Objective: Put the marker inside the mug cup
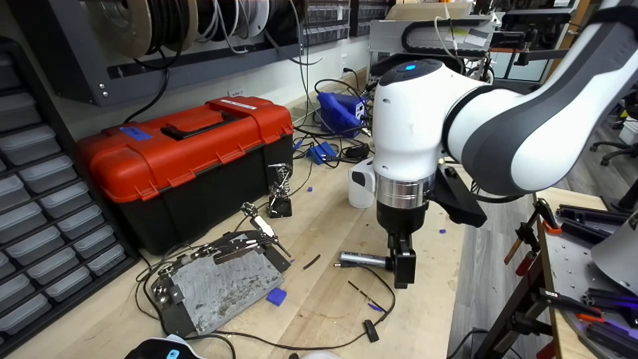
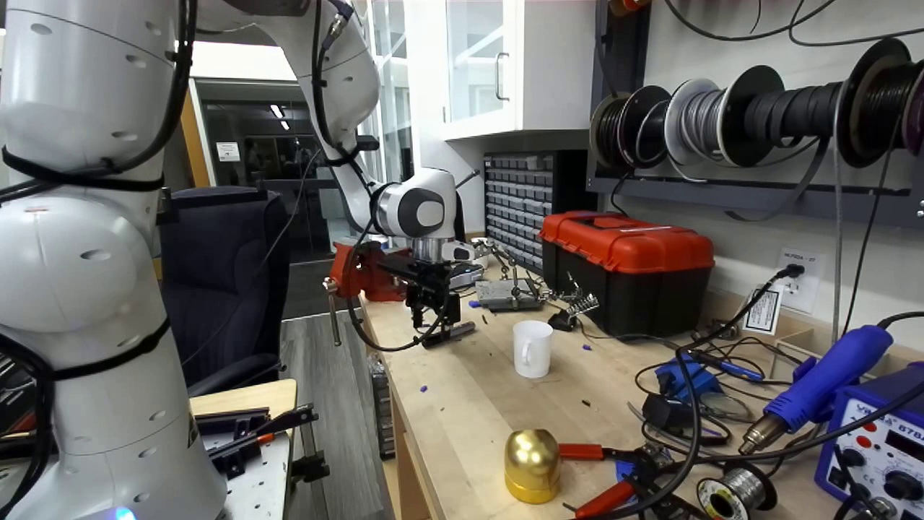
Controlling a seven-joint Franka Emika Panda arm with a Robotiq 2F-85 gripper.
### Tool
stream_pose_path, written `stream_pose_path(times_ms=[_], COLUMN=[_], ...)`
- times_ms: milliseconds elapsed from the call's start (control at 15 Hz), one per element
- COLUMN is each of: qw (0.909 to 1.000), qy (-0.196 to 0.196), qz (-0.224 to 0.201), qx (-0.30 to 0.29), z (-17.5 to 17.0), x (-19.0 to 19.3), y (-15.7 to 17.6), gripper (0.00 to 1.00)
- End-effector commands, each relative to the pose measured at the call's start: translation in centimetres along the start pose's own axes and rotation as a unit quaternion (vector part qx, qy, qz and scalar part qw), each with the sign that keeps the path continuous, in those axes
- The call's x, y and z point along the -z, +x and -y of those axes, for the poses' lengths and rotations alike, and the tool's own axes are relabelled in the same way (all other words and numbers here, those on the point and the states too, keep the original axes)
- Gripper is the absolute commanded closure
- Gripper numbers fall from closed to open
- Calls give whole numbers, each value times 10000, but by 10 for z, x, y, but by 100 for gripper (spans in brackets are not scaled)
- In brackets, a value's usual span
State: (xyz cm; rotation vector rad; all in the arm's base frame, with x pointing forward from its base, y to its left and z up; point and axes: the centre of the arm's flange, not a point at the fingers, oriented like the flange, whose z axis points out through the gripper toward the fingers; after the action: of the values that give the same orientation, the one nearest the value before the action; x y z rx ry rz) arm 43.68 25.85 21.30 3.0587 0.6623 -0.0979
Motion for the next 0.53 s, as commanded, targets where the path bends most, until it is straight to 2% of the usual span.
stream_pose_path(times_ms=[0, 67, 133, 467], qw=[10000, 10000, 10000, 9999], qy=[12, 16, 14, -15], qz=[-76, -77, -79, -123], qx=[38, 38, 42, 76], z=[-4, -4, -4, -6], x=[-4, -4, -4, -1], y=[1, 0, 0, -1], gripper=[0, 8, 26, 59])
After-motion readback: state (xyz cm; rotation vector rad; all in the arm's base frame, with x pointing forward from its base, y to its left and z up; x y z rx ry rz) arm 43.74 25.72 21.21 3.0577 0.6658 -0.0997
